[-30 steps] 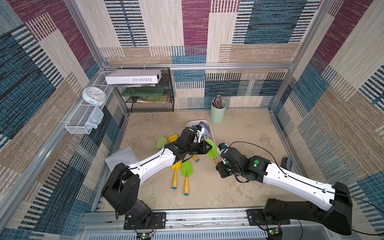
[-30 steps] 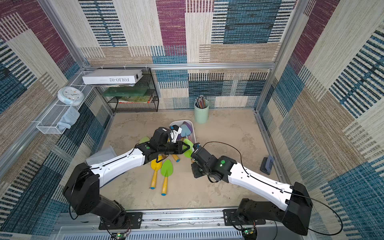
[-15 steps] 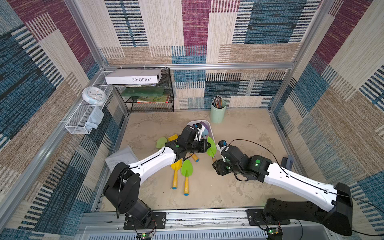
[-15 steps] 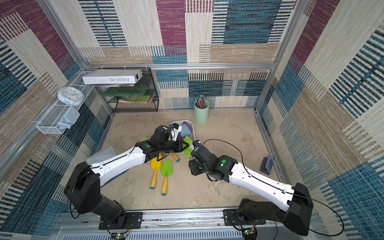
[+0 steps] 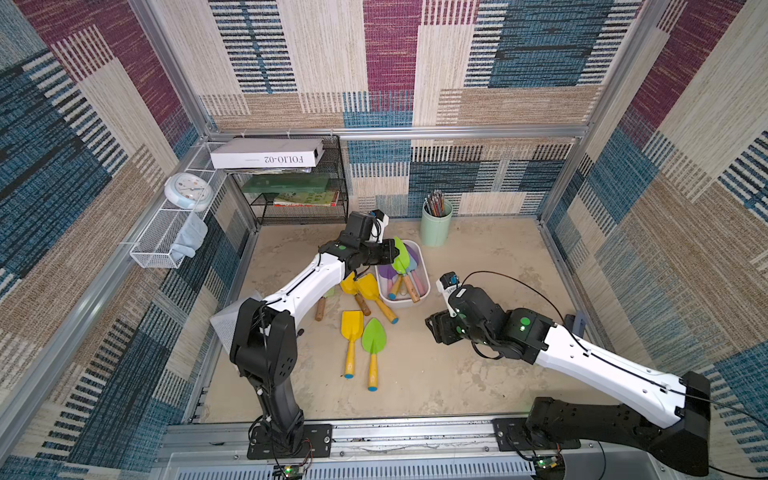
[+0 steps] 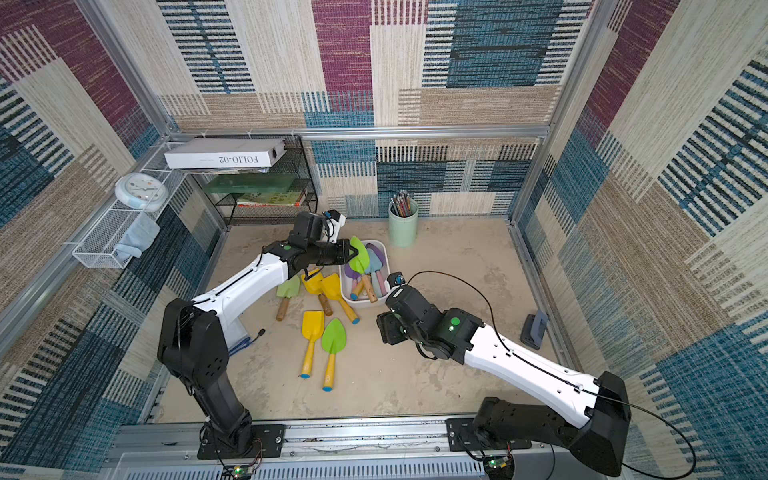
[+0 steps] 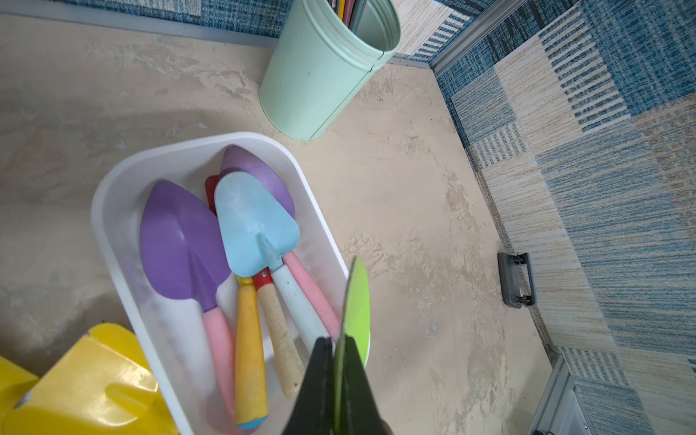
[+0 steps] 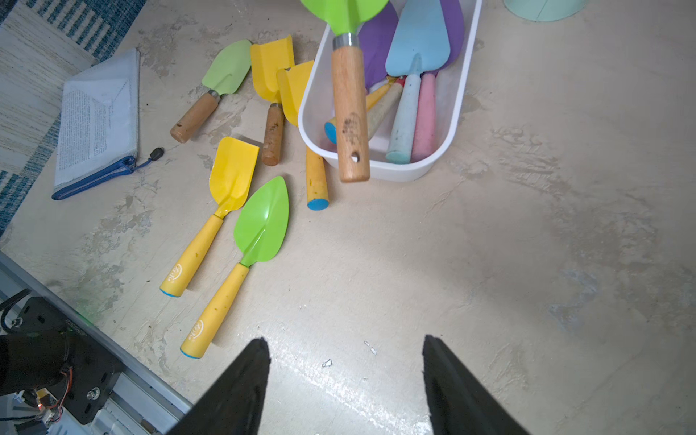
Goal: Put the shovel into the storage box
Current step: Place the shovel in the storage box.
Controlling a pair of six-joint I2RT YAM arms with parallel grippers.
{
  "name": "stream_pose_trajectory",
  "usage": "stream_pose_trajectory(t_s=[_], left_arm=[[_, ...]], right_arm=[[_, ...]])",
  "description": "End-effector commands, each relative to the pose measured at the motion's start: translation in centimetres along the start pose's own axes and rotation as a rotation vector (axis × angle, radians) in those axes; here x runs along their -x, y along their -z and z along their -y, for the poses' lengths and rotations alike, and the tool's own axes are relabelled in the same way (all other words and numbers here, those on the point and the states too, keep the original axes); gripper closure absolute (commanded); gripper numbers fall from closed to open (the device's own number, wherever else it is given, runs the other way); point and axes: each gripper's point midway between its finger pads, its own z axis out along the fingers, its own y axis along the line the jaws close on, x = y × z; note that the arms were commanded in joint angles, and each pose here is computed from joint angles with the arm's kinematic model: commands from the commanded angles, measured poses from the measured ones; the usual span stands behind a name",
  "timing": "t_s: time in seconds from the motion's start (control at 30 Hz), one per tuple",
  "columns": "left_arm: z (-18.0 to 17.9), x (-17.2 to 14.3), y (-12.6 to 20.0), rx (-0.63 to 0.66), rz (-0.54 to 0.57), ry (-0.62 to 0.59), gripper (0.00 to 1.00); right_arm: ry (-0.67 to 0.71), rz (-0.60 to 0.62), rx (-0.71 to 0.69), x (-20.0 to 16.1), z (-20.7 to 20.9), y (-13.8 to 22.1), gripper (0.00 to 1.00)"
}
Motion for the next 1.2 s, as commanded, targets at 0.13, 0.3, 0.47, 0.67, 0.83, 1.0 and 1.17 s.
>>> stream_pose_trajectory(t_s=[0.13,0.3,0.47,0.67,0.83,1.0,1.17], left_arm=[[-2.2,1.8,-0.8,-0.073,-0.098,-0.025,1.0],[-4.0,2.7,-1.6,-0.087,-0.128,-0.015,1.0],[-5.4,3.4,-2.4,-0.055,-0.141,-0.034,1.0],[-7.2,3.8,-3.1,0.021,-0.15,-0.063,1.0],[-8.8,3.7,-3.5,0.065,-0.155,-0.073,1.0],[-9.6,3.3,-4.2,0.075,-0.17,-0.069,1.0],[-9.0,2.4,-5.2,0.003,-0.199,-0.032,1.0]], right_arm=[[0.019,-0.017,-0.014,-0.3,0.6,-0.5,0.32],[0.018,-0.029,-0.014,-0.5,0.9,-1.1,0.32],[0.019,-0.046,-0.013,-0.7,1.2,-1.6,0.33],[0.016,-0.059,-0.015,-1.1,1.7,-2.0,0.33],[0.013,-0.07,-0.014,-1.3,1.9,-2.4,0.33],[0.01,-0.081,-0.017,-1.4,2.1,-2.7,0.33],[0.009,-0.09,-0.016,-1.5,2.1,-3.0,0.33]])
